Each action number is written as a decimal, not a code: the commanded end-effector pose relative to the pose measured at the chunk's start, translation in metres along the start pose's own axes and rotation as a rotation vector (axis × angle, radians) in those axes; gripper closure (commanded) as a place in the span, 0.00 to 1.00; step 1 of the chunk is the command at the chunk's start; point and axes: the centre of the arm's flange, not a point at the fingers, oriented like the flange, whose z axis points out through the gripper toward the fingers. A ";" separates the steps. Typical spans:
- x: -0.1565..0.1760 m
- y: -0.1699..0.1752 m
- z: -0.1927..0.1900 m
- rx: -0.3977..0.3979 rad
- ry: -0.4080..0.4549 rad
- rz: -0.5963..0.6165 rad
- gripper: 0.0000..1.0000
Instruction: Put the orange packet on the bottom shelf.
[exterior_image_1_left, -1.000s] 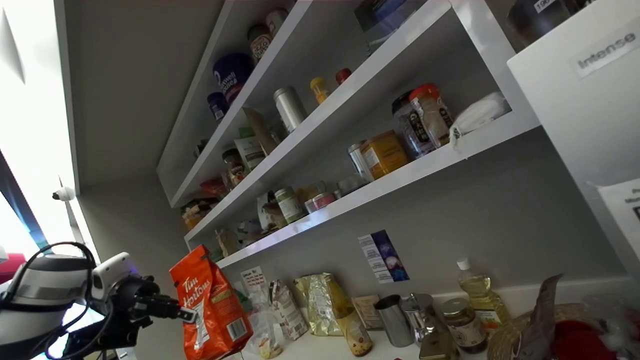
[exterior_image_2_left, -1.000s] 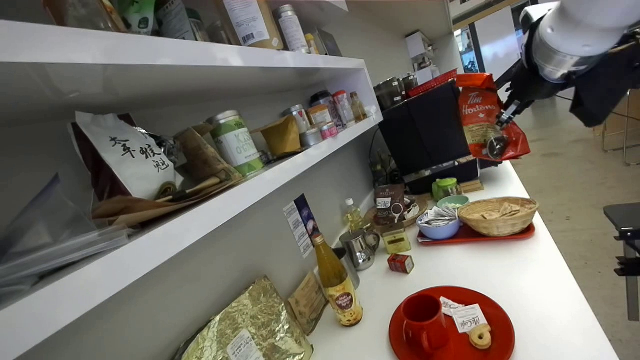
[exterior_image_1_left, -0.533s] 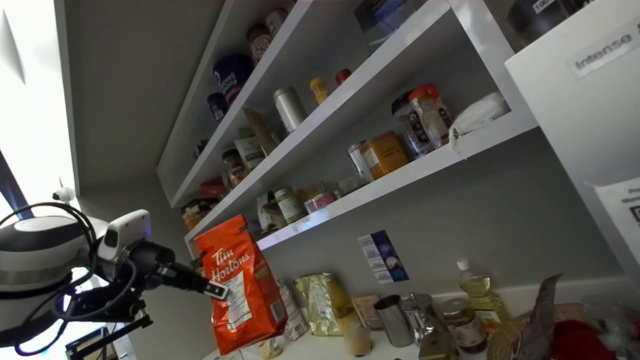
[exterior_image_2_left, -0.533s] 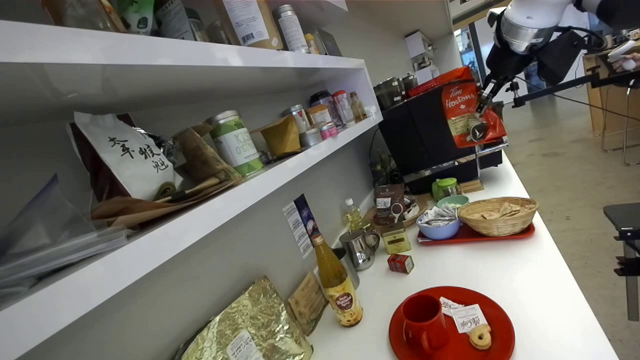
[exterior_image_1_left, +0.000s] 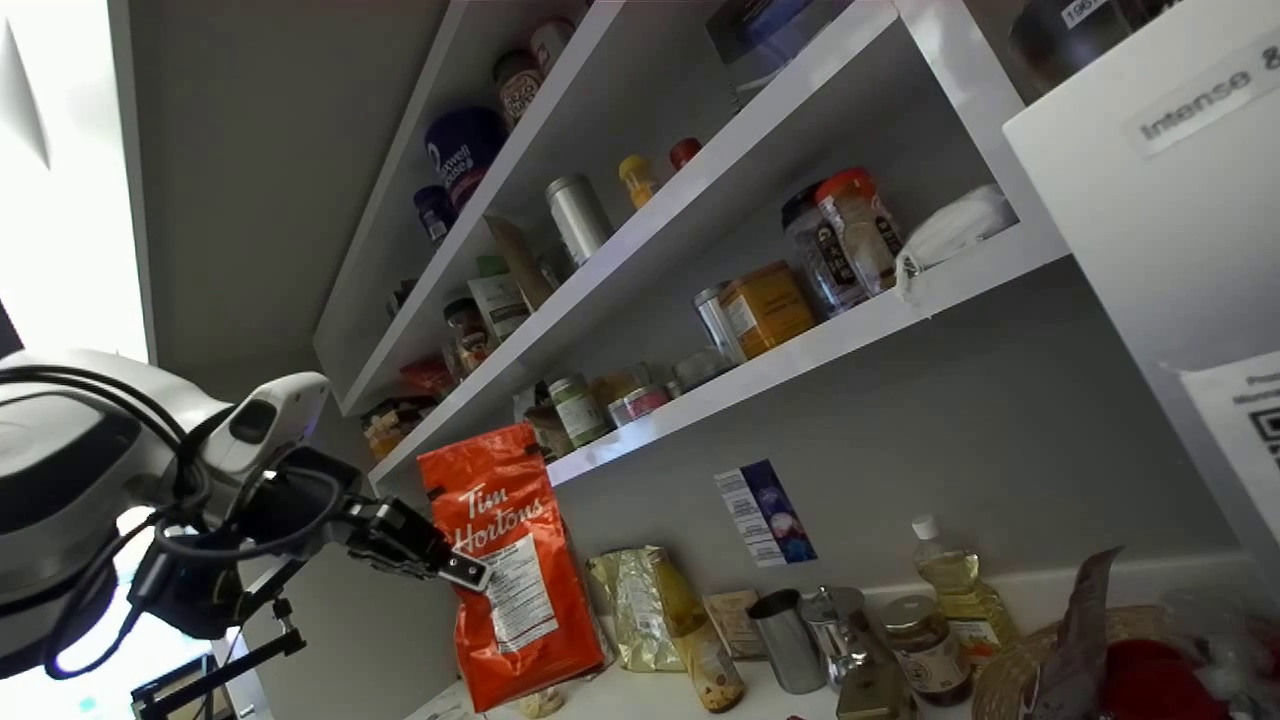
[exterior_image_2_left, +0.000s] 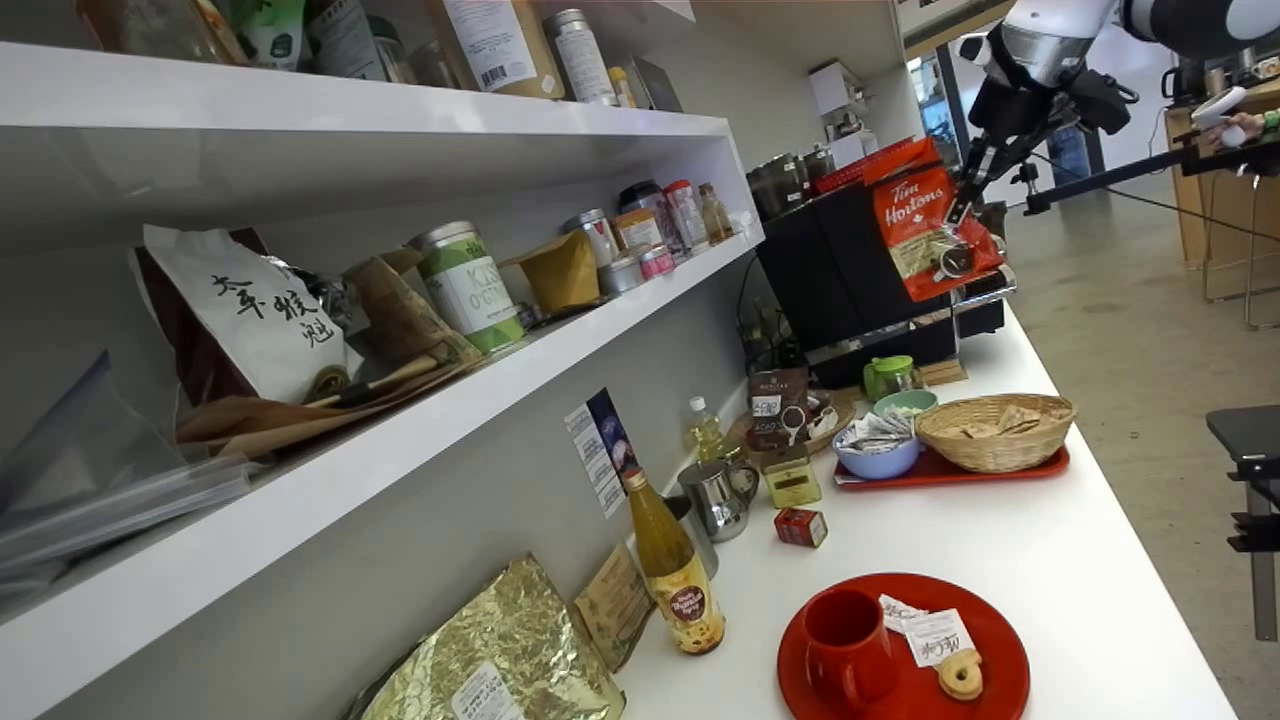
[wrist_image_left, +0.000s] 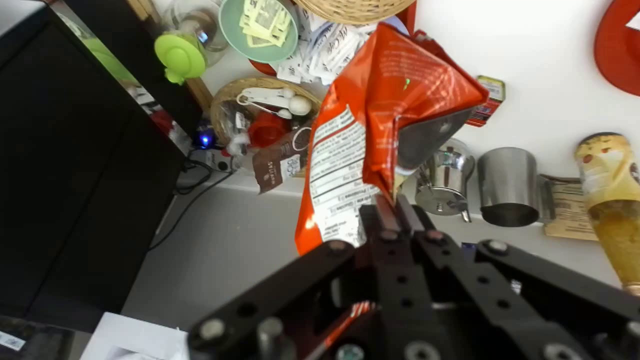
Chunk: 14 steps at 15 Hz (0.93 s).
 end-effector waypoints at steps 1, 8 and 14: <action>0.027 0.014 -0.005 0.063 0.007 -0.083 0.99; 0.070 0.037 -0.010 -0.098 0.089 -0.107 0.99; 0.119 0.061 -0.017 -0.241 0.165 -0.096 0.99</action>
